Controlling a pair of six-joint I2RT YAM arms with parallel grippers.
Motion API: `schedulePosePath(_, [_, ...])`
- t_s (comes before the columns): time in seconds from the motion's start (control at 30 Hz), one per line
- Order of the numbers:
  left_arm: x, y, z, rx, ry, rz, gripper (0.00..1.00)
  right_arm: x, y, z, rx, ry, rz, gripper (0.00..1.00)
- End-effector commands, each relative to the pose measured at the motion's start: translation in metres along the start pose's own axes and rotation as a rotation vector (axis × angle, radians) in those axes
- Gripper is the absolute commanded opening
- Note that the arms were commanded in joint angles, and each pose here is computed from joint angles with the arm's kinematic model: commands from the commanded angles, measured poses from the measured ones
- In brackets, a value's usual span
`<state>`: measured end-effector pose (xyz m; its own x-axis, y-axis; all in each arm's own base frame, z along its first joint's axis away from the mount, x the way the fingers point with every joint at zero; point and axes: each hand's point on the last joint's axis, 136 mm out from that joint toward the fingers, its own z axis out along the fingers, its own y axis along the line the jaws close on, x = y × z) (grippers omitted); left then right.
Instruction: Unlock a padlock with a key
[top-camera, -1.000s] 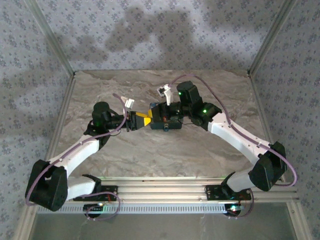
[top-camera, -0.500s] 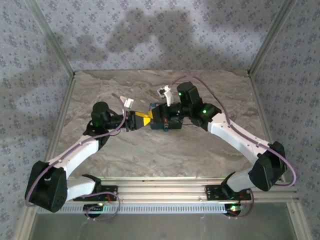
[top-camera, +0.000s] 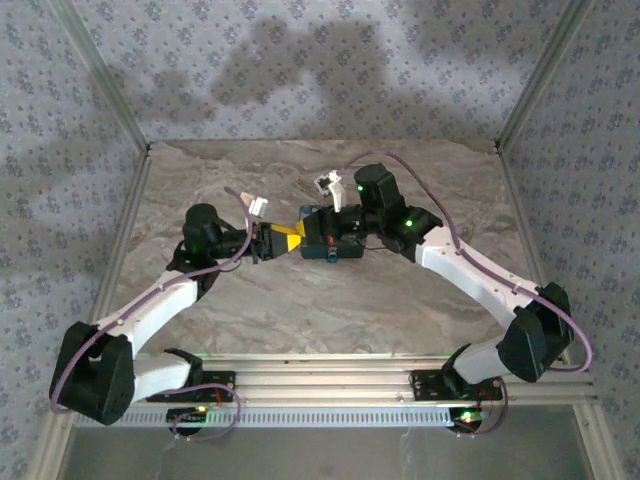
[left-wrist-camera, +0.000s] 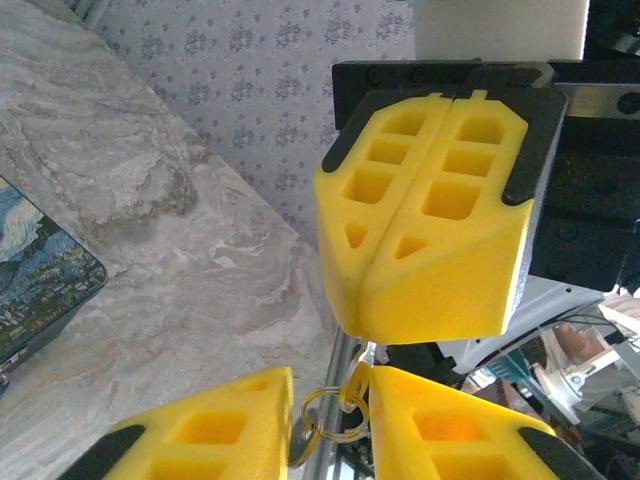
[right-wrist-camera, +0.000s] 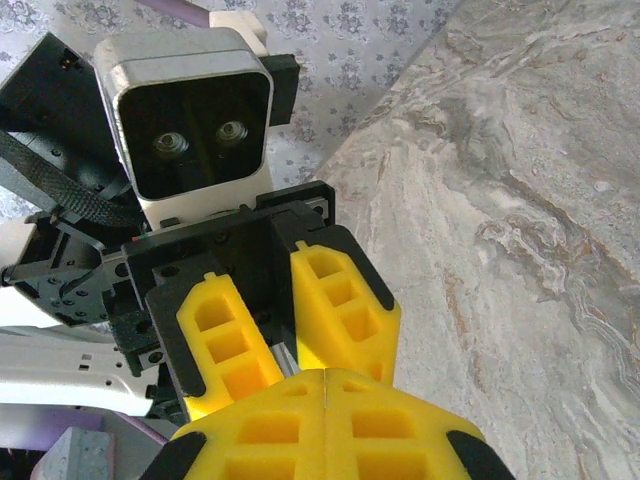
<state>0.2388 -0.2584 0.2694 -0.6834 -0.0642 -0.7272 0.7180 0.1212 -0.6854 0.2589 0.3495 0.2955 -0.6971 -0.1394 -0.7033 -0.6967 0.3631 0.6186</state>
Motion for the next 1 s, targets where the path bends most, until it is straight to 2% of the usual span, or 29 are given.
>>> schedulePosePath(0.0, [-0.012, -0.018, 0.0, 0.04, -0.016, 0.077, 0.14, 0.002, 0.003, 0.002, -0.022, 0.007, 0.006, 0.0])
schedulePosePath(0.07, [-0.012, -0.018, 0.0, 0.038, -0.017, 0.085, 0.0, 0.003, 0.002, 0.003, -0.02, 0.009, 0.008, 0.0])
schedulePosePath(0.2, [-0.011, -0.013, -0.004, 0.0, -0.028, 0.088, 0.0, 0.004, -0.001, 0.003, -0.002, 0.01, 0.012, 0.01])
schedulePosePath(0.27, [-0.009, -0.007, -0.007, -0.03, -0.039, 0.083, 0.0, 0.004, -0.003, 0.002, 0.012, 0.01, 0.021, 0.14])
schedulePosePath(0.4, [0.001, 0.006, -0.013, -0.103, -0.033, 0.073, 0.0, 0.0, -0.009, -0.002, 0.058, -0.007, 0.043, 0.48])
schedulePosePath(0.5, [0.011, 0.012, -0.016, -0.146, -0.011, 0.066, 0.0, -0.004, -0.017, -0.01, 0.112, -0.035, 0.069, 0.59])
schedulePosePath(0.57, [0.018, 0.018, -0.019, -0.181, 0.007, 0.062, 0.0, -0.006, -0.03, -0.018, 0.182, -0.064, 0.103, 0.61])
schedulePosePath(0.67, [0.028, 0.027, -0.025, -0.257, 0.034, 0.056, 0.0, 0.003, -0.07, -0.031, 0.366, -0.099, 0.191, 0.62])
schedulePosePath(0.8, [0.042, 0.046, -0.036, -0.384, 0.059, 0.02, 0.0, 0.051, -0.139, -0.046, 0.741, -0.055, 0.285, 0.58])
schedulePosePath(0.97, [0.06, 0.061, -0.045, -0.461, 0.083, -0.03, 0.0, 0.093, -0.17, -0.029, 0.968, 0.01, 0.249, 0.56])
